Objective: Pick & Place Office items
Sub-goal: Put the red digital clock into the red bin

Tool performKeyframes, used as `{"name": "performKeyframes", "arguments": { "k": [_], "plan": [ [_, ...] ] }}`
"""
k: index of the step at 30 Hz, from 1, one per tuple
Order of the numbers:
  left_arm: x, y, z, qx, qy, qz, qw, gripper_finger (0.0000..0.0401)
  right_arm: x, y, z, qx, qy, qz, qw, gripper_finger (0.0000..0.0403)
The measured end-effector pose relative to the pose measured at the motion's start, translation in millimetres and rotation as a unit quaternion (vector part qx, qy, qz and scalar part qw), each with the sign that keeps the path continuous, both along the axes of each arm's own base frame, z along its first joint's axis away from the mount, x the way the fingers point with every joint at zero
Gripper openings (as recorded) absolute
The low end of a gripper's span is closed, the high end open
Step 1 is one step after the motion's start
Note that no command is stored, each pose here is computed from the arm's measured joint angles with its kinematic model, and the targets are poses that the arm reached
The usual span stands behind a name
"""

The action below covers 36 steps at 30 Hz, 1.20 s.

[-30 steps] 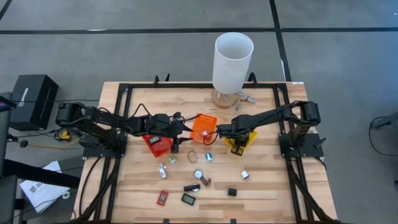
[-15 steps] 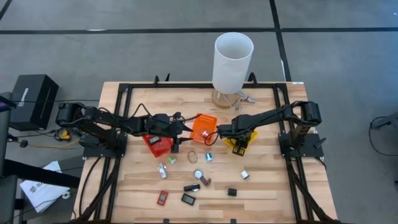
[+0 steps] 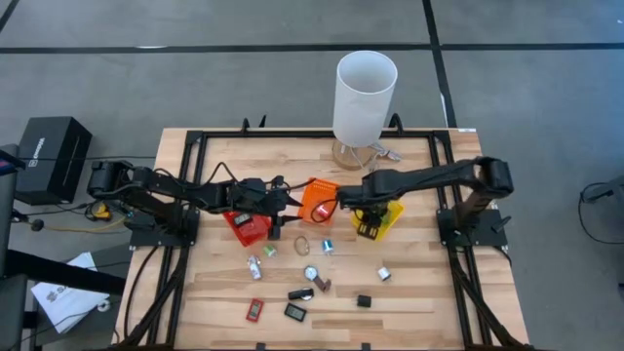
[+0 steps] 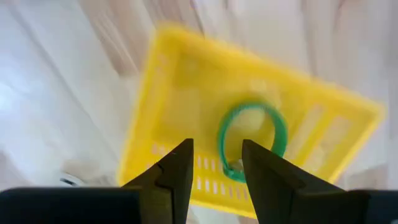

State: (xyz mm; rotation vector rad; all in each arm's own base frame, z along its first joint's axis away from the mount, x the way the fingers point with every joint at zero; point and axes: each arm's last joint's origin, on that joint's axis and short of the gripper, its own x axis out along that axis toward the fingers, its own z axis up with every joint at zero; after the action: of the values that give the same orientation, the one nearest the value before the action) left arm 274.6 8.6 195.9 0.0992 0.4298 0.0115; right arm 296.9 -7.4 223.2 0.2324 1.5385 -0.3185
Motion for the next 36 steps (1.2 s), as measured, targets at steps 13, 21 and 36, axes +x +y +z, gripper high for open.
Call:
{"name": "performKeyframes", "arguments": {
  "k": [13, 21, 36],
  "plan": [
    [0.2, -6.2, 0.2, -0.045, -0.002, 0.000, 0.999, 0.0167, -30.7, 14.5, 64.9, -0.059, -0.324, 0.122, 0.936, 0.0128],
    [0.1, -18.7, 0.4, -0.044, -0.002, -0.024, 0.999, 0.0167, -47.0, 8.2, 19.5, -0.088, -0.405, 0.117, 0.903, 0.0127],
    [2.3, -41.2, 9.0, -0.046, -0.036, -0.065, 0.996, 0.0167, -40.3, -2.3, -5.0, -0.129, -0.480, 0.136, 0.857, 0.0127]
  ]
}}
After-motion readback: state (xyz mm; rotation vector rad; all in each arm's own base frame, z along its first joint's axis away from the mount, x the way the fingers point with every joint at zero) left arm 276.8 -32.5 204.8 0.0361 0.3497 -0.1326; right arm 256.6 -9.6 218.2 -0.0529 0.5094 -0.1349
